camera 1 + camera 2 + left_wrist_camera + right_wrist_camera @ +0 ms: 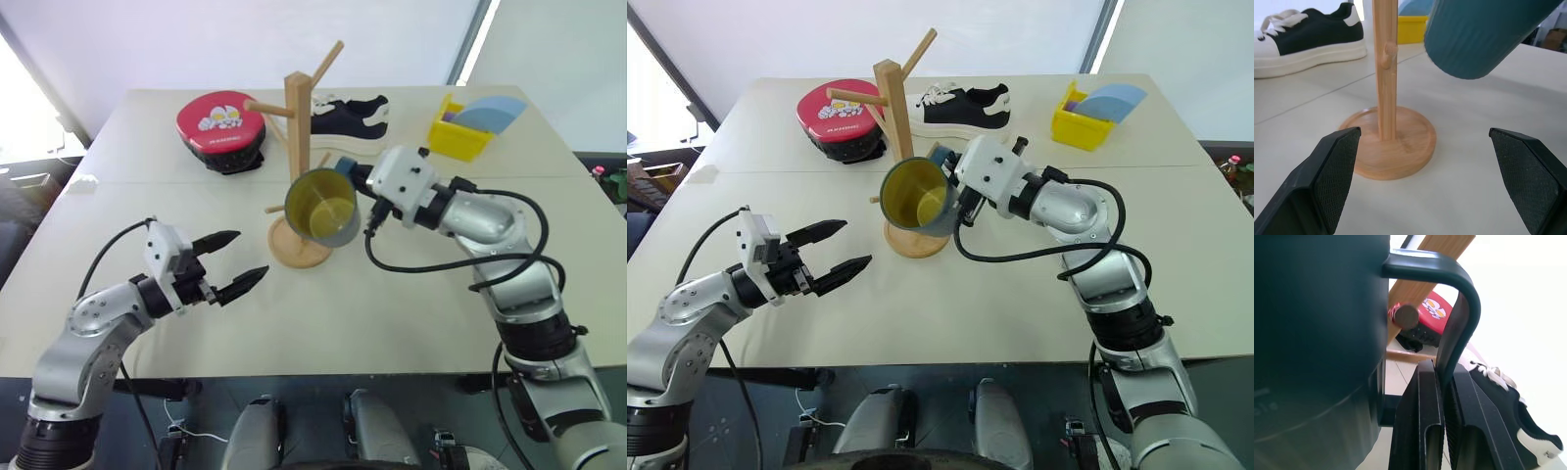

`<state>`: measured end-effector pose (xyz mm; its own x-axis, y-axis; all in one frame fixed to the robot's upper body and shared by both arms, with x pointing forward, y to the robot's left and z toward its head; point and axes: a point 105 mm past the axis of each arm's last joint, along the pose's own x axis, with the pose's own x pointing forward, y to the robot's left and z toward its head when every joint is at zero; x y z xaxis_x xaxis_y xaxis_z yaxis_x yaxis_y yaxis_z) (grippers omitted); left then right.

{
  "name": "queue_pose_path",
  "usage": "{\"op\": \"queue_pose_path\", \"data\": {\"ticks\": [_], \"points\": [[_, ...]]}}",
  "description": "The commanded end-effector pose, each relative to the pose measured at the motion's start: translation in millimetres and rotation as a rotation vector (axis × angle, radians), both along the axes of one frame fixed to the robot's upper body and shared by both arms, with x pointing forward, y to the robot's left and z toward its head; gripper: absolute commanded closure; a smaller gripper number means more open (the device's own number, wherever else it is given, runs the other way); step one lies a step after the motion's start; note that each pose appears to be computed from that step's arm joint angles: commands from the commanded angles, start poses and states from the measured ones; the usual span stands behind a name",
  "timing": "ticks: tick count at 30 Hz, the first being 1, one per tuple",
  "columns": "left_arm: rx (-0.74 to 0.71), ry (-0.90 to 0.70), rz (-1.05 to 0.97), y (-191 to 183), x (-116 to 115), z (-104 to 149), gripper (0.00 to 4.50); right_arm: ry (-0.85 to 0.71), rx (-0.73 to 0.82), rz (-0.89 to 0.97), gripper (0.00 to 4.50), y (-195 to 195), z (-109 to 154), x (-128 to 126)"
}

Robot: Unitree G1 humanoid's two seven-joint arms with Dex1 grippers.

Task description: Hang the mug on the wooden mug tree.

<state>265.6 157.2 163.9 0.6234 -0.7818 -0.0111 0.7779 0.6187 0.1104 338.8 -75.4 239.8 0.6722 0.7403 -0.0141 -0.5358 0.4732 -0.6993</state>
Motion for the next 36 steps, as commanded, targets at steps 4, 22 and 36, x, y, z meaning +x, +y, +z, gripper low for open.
{"op": "queue_pose_path", "data": {"ticks": [4, 22, 36], "points": [[-0.053, -0.093, -0.01, -2.9, -5.6, 34.8, 0.0, -0.037, -0.015, 0.028, 4.47, 13.4, 10.1, 2.6], [-0.062, -0.107, -0.018, -5.3, -1.8, 49.4, 0.0, -0.094, -0.025, -0.008, 3.51, 16.0, 19.3, 12.4], [-0.061, 0.034, 0.263, 47.7, 13.6, -7.3, 0.0, 0.141, 0.089, -0.048, 3.51, -73.6, -29.3, -13.2]]}}
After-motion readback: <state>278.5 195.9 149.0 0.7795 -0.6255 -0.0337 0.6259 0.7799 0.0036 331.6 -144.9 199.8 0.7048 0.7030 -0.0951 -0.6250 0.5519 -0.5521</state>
